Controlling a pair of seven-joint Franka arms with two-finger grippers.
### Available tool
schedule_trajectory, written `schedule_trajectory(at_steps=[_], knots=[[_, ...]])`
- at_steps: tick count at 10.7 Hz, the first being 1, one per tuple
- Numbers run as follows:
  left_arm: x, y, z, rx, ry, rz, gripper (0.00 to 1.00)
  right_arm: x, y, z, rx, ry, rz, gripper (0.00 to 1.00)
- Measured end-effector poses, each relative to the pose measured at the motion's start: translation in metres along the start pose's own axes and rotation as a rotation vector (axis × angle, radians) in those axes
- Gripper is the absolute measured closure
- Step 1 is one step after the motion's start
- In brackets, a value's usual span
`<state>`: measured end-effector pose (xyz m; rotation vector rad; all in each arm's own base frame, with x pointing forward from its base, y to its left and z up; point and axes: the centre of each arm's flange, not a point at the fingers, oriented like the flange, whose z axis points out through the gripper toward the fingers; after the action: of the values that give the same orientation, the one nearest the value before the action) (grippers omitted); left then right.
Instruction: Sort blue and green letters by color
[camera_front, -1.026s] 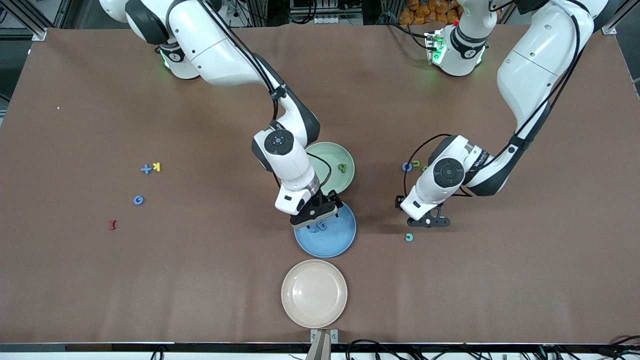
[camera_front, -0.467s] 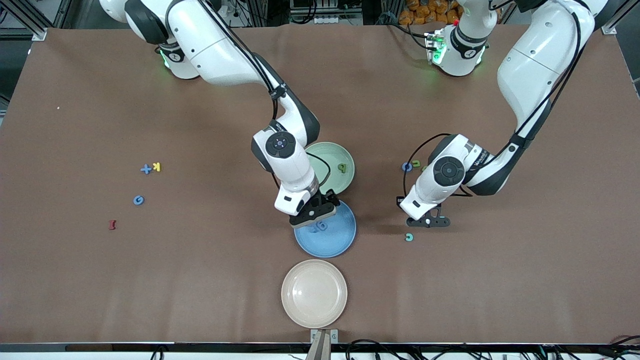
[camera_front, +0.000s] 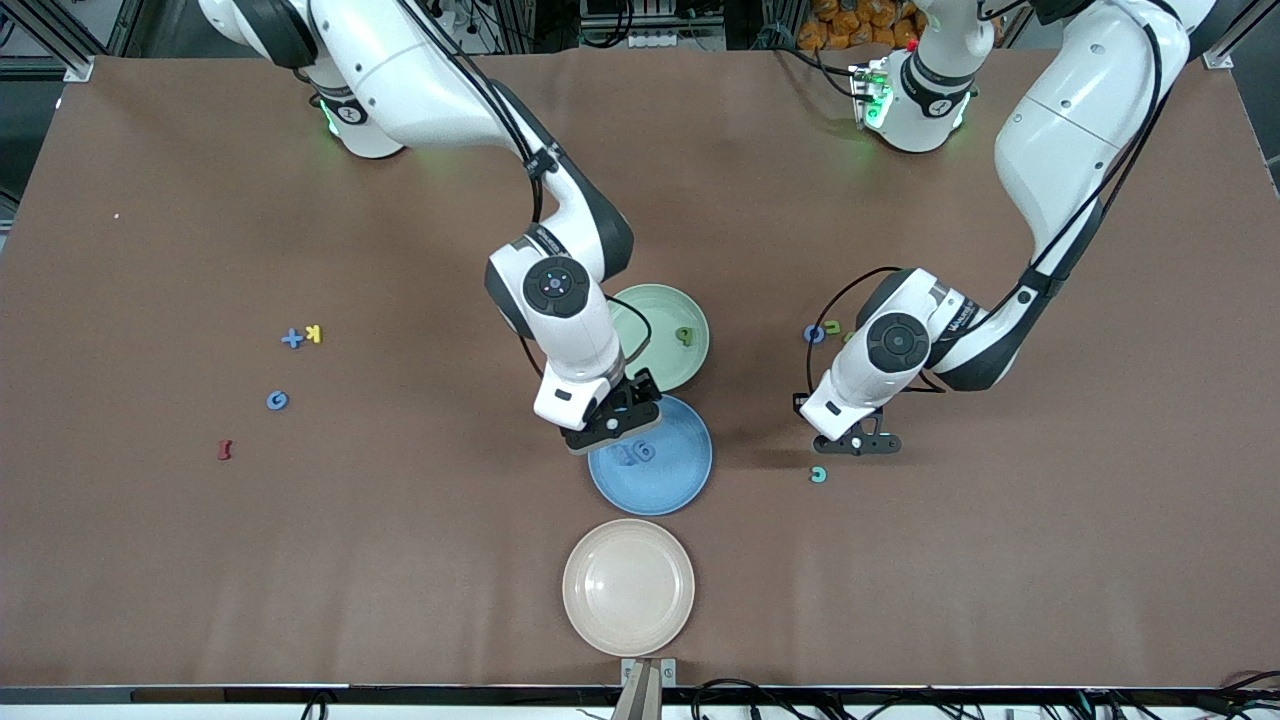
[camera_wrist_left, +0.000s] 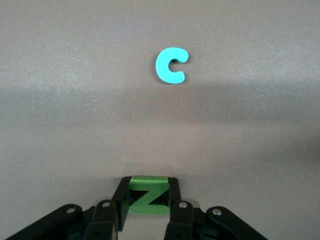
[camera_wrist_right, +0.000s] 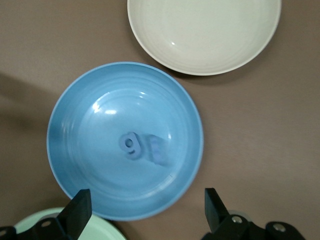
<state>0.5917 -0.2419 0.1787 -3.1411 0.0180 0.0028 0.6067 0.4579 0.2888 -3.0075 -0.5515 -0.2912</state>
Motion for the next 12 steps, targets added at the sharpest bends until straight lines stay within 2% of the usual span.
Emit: schedule_trajectory(at_steps=[2, 5, 8, 12], knots=[[0.0, 0.0, 0.0, 0.0, 0.0, -0.009, 0.65, 0.0, 0.02, -0.023, -0.029, -0.039, -0.059, 0.0], [0.0, 0.001, 0.0, 0.0, 0.0, -0.014, 0.65, -0.016, 0.078, -0.024, -0.046, 0.01, -0.131, 0.0], [-0.002, 0.009, -0.003, -0.008, 0.004, -0.036, 0.65, -0.038, 0.134, -0.019, -0.056, 0.001, -0.195, 0.0], [-0.013, 0.044, -0.022, -0.049, 0.016, -0.068, 0.65, -0.041, 0.195, -0.032, -0.068, -0.002, -0.26, 0.0]])
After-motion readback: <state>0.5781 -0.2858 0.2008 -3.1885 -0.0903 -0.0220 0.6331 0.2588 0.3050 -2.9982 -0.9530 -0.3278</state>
